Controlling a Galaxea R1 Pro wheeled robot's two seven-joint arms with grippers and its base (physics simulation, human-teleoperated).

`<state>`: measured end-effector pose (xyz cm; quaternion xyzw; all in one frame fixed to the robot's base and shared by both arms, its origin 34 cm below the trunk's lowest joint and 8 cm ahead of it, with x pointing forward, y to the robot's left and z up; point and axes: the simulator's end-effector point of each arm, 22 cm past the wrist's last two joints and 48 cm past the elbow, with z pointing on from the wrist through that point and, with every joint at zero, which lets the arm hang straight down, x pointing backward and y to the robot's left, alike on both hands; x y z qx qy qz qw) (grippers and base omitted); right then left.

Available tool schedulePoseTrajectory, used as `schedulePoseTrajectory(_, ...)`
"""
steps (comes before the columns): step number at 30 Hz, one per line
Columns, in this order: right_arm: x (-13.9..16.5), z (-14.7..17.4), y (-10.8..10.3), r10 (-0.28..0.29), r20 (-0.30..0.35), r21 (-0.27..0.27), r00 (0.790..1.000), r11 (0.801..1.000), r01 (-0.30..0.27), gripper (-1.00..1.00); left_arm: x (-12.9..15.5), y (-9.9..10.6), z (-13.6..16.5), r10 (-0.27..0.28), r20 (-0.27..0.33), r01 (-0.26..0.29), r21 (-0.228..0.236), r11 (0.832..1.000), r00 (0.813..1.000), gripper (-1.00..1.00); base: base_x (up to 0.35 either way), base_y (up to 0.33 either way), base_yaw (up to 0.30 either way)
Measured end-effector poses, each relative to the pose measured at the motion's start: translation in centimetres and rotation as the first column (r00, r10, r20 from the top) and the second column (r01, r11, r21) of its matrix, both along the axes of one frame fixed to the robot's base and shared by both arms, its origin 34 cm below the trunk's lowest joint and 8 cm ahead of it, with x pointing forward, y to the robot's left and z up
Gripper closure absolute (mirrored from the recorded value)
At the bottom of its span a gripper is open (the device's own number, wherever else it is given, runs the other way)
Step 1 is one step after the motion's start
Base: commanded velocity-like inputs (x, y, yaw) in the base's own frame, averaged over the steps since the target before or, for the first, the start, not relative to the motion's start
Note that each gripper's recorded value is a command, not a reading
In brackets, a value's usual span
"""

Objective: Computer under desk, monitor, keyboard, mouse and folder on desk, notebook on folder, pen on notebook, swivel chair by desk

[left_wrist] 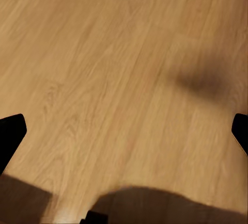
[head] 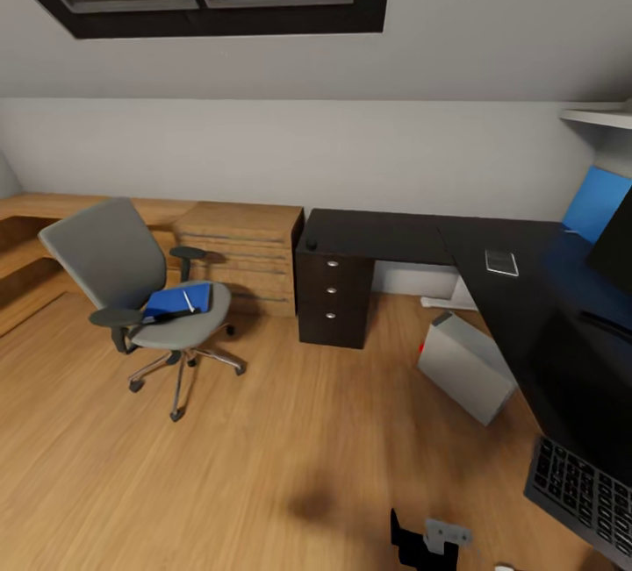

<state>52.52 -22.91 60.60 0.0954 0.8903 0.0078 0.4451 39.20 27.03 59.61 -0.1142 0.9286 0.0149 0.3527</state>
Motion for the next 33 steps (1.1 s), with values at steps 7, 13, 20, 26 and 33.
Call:
schedulePoseTrajectory(7, -0.05, 0.00, 0.01, 0.001, 0.000, 0.000, 1.000, 1.000, -0.001, -1.00, 0.05, 0.00, 0.04, 0.000, 0.002, 0.000, 0.000, 1.000, 1.000, -1.00, 0.323, 0.000, -0.146)
schedulePoseTrajectory(13, -0.02, 0.08, 0.01, 0.001, 0.002, 0.000, 1.000, 1.000, -0.001, -1.00, 0.08, 0.00, 0.05, 0.000, 0.002, 0.000, 0.000, 1.000, 1.000, -1.00, 0.323, 0.012, -0.245)
schedulePoseTrajectory(20, 0.00, 0.10, 0.12, 0.001, 0.002, 0.002, 1.000, 1.000, -0.001, -1.00, 0.08, 0.00, 0.06, 0.000, 0.002, 0.000, 0.000, 1.000, 1.000, -1.00, 0.322, 0.128, -0.105)
schedulePoseTrajectory(26, -0.05, 0.04, 0.04, 0.000, -0.001, 0.001, 1.000, 1.000, 0.000, -1.00, 0.10, 0.01, 0.08, 0.000, 0.003, 0.000, 0.000, 1.000, 1.000, -1.00, 0.321, 0.166, -0.006)
schedulePoseTrajectory(33, -0.06, 0.01, -0.21, -0.002, -0.002, -0.002, 1.000, 1.000, 0.002, -1.00, 0.05, 0.00, 0.05, 0.000, 0.001, 0.000, 0.000, 1.000, 1.000, -1.00, 0.321, 0.123, 0.000)
